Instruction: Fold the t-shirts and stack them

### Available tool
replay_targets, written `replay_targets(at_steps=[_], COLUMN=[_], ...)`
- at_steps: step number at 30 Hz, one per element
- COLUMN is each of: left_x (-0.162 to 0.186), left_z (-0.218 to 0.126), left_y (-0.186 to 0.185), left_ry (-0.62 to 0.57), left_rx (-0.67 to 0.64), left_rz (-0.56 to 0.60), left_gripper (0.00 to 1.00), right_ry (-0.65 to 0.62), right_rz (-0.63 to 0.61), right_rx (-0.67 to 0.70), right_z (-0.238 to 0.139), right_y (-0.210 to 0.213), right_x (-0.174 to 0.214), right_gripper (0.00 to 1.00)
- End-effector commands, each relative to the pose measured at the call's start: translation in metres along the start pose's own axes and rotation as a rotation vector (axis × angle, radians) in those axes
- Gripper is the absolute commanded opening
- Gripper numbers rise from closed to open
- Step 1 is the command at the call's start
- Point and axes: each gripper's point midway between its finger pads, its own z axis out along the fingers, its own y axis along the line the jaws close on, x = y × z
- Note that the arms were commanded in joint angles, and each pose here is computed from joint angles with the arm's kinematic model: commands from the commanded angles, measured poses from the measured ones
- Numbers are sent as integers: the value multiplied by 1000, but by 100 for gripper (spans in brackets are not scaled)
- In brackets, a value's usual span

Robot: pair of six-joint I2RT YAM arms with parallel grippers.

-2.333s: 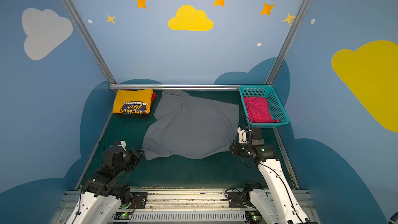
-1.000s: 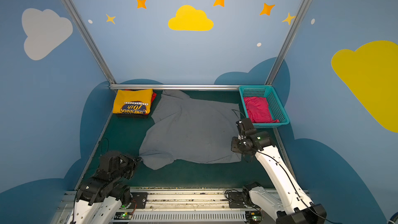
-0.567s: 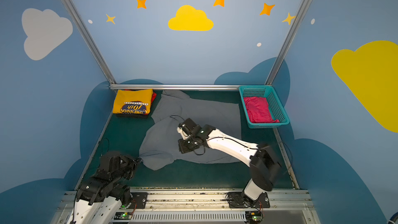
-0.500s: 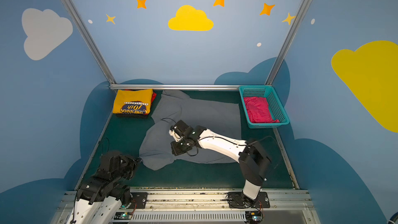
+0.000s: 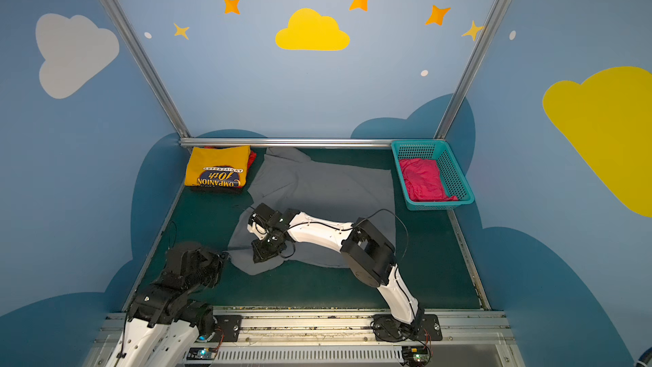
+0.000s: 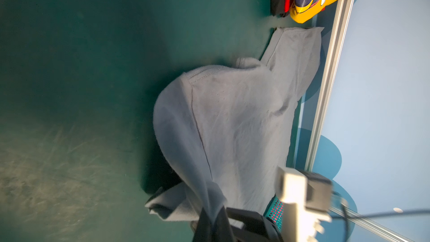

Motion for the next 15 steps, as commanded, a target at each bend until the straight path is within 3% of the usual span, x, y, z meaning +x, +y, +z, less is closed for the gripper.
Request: replay_targets(at_steps=[1, 9, 15], left_x=[-3, -7, -3], left_z=[-7, -16, -20], left_y=[-9, 0, 3], left_ry=[-17, -44, -25], left_rx=[30, 40, 32], left_rz=[-2, -12, 27], left_gripper=[5, 5, 5], right_ry=[74, 169, 253], right_rz=[33, 64, 55], right_rx=[68, 133, 86], right_z=[16, 31, 25], right_y=[-23, -46, -40], right_x=[12, 33, 54], right_gripper=[32, 32, 25])
